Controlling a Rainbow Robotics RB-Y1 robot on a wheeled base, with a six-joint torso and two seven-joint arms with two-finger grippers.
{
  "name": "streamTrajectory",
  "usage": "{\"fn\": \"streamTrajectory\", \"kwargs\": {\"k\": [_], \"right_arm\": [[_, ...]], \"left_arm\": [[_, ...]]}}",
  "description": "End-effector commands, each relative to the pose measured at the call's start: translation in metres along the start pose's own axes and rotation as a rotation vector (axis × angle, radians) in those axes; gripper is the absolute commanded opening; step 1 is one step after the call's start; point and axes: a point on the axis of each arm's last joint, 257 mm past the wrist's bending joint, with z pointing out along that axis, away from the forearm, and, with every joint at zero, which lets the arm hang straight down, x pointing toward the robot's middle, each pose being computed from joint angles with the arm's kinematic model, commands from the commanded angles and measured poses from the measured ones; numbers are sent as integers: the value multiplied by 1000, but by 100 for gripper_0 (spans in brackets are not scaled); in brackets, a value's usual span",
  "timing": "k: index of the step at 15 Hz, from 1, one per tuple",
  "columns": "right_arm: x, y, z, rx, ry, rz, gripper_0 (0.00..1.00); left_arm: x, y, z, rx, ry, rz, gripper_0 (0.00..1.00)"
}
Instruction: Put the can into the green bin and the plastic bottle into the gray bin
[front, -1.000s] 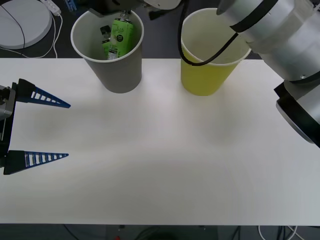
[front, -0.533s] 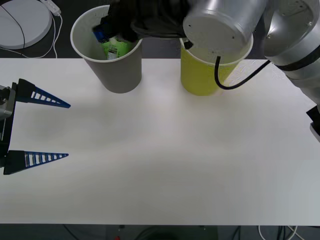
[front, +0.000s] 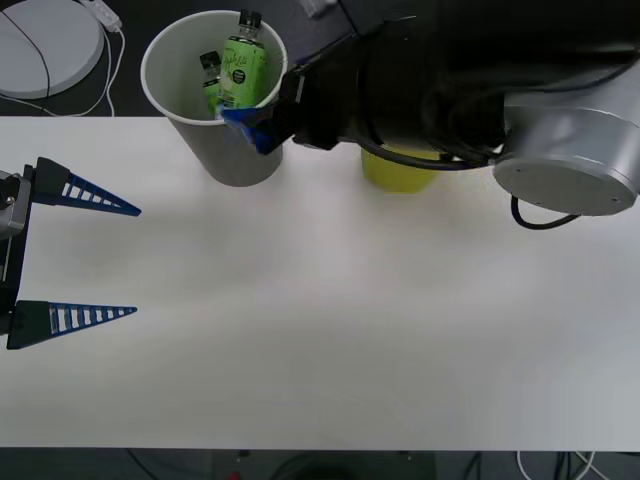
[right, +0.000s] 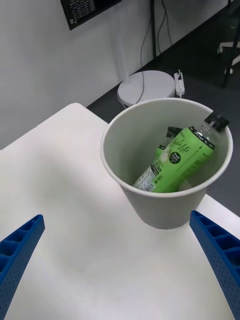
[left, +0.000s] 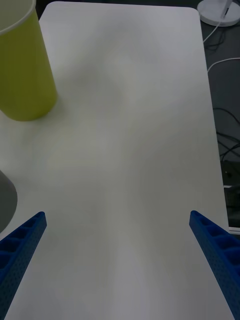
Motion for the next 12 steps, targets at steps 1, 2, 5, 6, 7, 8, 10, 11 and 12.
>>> {"fn": "streamTrajectory", "kwargs": {"k": [1, 2, 5, 6, 7, 8, 10, 11, 12], "right_arm": [[16, 3, -25, -8, 19, -34, 100], [22, 3, -31, -7, 33, -40, 100], [33, 7, -39, -19, 27, -43, 100], [36, 8, -42, -24, 22, -38, 100], [38, 10, -45, -26, 20, -38, 100], [40, 12, -47, -28, 19, -35, 100], [46, 11, -49, -33, 10, -20, 100], [46, 10, -50, -30, -4, -23, 100], [47, 10, -53, -31, -15, -26, 100]], "left_arm": [[0, 0, 0, 0, 0, 0, 100], [0, 0, 0, 0, 0, 0, 100], [0, 0, 0, 0, 0, 0, 100], [0, 0, 0, 0, 0, 0, 100], [0, 0, 0, 0, 0, 0, 100], [0, 0, 0, 0, 0, 0, 100], [0, 0, 0, 0, 0, 0, 100], [0, 0, 0, 0, 0, 0, 100], [0, 0, 0, 0, 0, 0, 100]]}}
